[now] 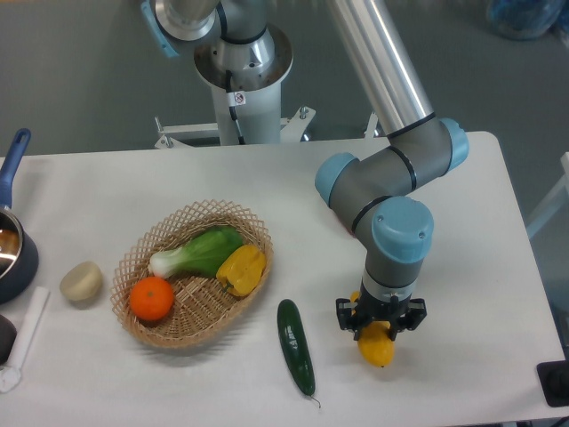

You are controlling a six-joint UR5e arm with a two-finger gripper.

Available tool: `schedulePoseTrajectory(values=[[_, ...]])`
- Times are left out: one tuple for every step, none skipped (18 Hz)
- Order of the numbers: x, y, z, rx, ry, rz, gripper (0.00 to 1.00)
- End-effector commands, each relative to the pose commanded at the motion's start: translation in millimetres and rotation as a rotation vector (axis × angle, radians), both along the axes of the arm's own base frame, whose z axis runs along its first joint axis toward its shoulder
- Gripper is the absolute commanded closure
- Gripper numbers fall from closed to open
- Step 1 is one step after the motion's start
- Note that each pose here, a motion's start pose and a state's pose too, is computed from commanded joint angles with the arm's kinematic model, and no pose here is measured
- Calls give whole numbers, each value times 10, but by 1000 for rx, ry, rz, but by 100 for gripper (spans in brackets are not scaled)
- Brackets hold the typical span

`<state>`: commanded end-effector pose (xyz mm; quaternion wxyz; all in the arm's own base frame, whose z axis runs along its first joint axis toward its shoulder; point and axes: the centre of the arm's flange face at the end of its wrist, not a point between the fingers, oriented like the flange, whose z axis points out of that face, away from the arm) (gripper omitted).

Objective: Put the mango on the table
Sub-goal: 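Lower the mango onto the table beside the green cucumber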

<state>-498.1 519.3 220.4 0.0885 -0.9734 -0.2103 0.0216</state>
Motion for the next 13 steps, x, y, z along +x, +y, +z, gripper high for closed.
schedulePoseTrajectory(values=[[12,5,-7,-1,-1,-2,47],[16,2,-16,-3,-4,-2,46],[16,2,-16,-3,-4,-2,43],[15,2,-14,-3,-1,-3,37],[11,4,-7,-2,0,-3,33],[11,4,-7,-2,0,-4,27],[11,4,-7,-3,1,-9,18],[11,4,-7,-3,1,-12,8],[7,5,0,-3,3,-12,0],[-7,2,35,0,8,-9,0],[-15,7,88,5,16,-10,0],[-21,9,174,12,28,-10,0],[-17,3,317,21,48,-11,0]])
